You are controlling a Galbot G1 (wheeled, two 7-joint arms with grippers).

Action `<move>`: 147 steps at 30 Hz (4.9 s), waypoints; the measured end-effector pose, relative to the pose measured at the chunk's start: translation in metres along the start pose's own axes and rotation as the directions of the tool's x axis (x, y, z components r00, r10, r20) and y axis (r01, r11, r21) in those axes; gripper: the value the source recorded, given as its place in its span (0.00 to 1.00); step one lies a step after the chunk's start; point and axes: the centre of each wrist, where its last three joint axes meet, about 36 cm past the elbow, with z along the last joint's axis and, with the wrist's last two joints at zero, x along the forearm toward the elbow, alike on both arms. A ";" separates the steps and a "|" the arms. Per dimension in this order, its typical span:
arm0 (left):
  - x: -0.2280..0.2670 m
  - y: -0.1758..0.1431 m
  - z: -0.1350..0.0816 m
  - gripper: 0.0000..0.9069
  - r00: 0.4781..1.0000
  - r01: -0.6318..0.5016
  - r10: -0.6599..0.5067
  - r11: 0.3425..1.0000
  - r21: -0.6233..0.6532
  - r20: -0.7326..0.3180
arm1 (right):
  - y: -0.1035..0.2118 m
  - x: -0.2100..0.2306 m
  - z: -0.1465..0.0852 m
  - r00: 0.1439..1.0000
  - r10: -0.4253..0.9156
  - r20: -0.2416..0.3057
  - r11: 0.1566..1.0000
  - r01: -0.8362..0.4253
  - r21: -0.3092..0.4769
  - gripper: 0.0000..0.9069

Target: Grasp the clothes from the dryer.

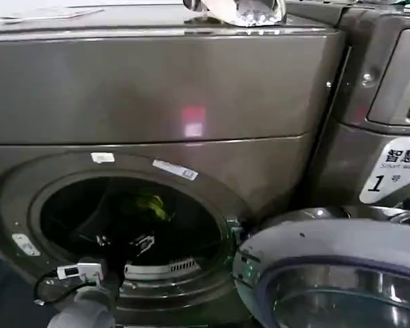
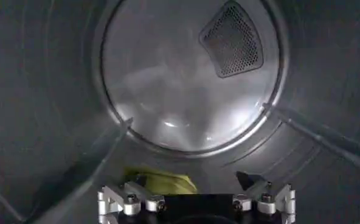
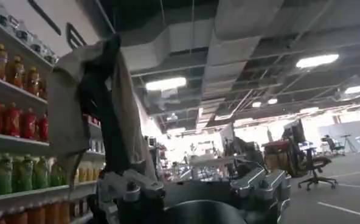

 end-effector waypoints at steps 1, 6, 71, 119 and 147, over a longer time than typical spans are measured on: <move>-0.006 0.000 -0.001 1.00 1.000 0.004 -0.004 1.000 -0.003 0.000 | 0.001 0.000 0.001 1.000 -0.003 0.000 1.000 0.003 -0.002 1.00; -0.046 0.004 -0.004 1.00 1.000 0.025 -0.025 0.999 -0.024 -0.015 | 0.007 -0.002 0.002 1.000 -0.016 0.001 1.000 0.016 -0.008 1.00; -0.298 0.043 -0.100 1.00 0.706 -0.705 0.140 0.045 -0.708 -0.694 | 0.018 -0.006 0.004 0.999 -0.048 0.019 0.999 0.048 0.013 1.00; -0.340 0.055 -0.031 0.00 0.721 -0.692 0.211 0.175 -0.700 -0.660 | 0.020 -0.005 0.005 0.998 -0.057 0.016 0.998 0.057 0.015 1.00; -0.292 -0.016 -0.055 0.00 0.991 0.000 0.031 0.972 -0.233 0.128 | 0.030 0.001 0.002 0.998 -0.067 0.009 0.997 0.067 0.028 1.00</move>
